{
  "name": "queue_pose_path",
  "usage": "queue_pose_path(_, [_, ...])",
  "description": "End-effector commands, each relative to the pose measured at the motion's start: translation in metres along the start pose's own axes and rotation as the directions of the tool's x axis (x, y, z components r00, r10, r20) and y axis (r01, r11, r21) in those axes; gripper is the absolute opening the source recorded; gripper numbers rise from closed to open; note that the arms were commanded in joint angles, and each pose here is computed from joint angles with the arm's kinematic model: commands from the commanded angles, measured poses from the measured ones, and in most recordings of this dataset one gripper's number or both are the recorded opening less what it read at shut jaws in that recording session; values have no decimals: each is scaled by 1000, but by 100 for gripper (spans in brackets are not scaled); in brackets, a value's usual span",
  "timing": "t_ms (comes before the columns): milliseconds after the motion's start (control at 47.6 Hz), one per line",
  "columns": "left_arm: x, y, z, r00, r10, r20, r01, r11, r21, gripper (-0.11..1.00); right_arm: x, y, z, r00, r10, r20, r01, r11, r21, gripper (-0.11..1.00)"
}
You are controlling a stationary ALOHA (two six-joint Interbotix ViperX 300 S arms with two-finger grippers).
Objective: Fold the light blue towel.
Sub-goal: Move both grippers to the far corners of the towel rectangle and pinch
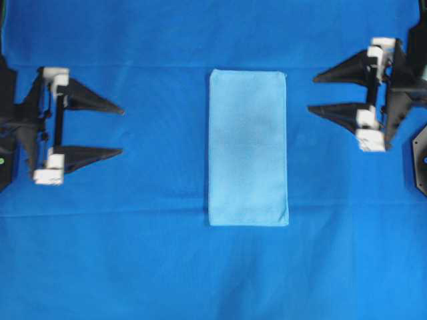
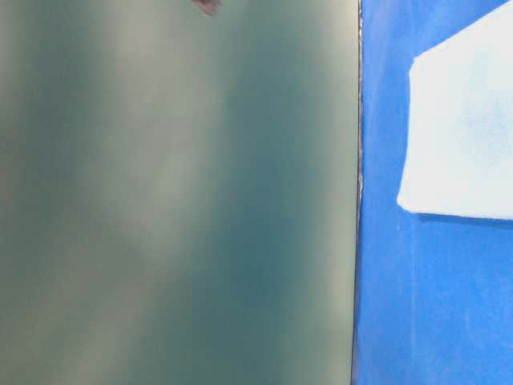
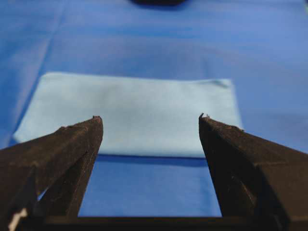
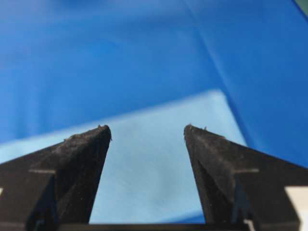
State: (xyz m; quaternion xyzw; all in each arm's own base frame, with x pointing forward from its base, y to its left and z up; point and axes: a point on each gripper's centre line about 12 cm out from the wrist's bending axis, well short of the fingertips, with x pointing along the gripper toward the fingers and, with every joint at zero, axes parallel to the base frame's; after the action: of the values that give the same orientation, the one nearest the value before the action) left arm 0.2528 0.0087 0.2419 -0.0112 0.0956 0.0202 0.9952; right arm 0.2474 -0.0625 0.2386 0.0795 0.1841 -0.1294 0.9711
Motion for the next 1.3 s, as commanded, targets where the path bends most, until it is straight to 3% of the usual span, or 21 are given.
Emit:
queue_pose_path(0, [19, 9, 6, 999, 32, -6, -32, 999, -7, 77, 18, -14, -2, 997, -53, -53, 54, 998, 21, 64])
queue_pose_path(273, [98, 49, -21, 974, 135, -181, -141, 990, -22, 77, 62, -57, -52, 950, -161, -268, 177, 983, 38, 64])
queue_pose_path(462, [138, 91, -54, 940, 216, -265, -233, 972, -35, 77, 83, -74, -68, 943, -170, -285, 193, 980, 56, 64])
queue_pose_path(714, [176, 138, -90, 909, 290, -298, -320, 946, -56, 77, 105, -96, -80, 930, -191, -313, 220, 974, 60, 64])
queue_pose_path(1113, [199, 149, -130, 884, 290, -367, -333, 941, -57, 76, 126, -104, -97, 910, -190, -369, 223, 974, 49, 64])
queue_pose_path(1197, [198, 149, -131, 882, 289, -371, -333, 941, -57, 71, 127, -106, -100, 905, -192, -379, 228, 972, 51, 64])
queue_pose_path(1281, [197, 149, -132, 881, 288, -375, -330, 943, -51, 57, 126, -105, -102, 903, -191, -384, 228, 972, 50, 59])
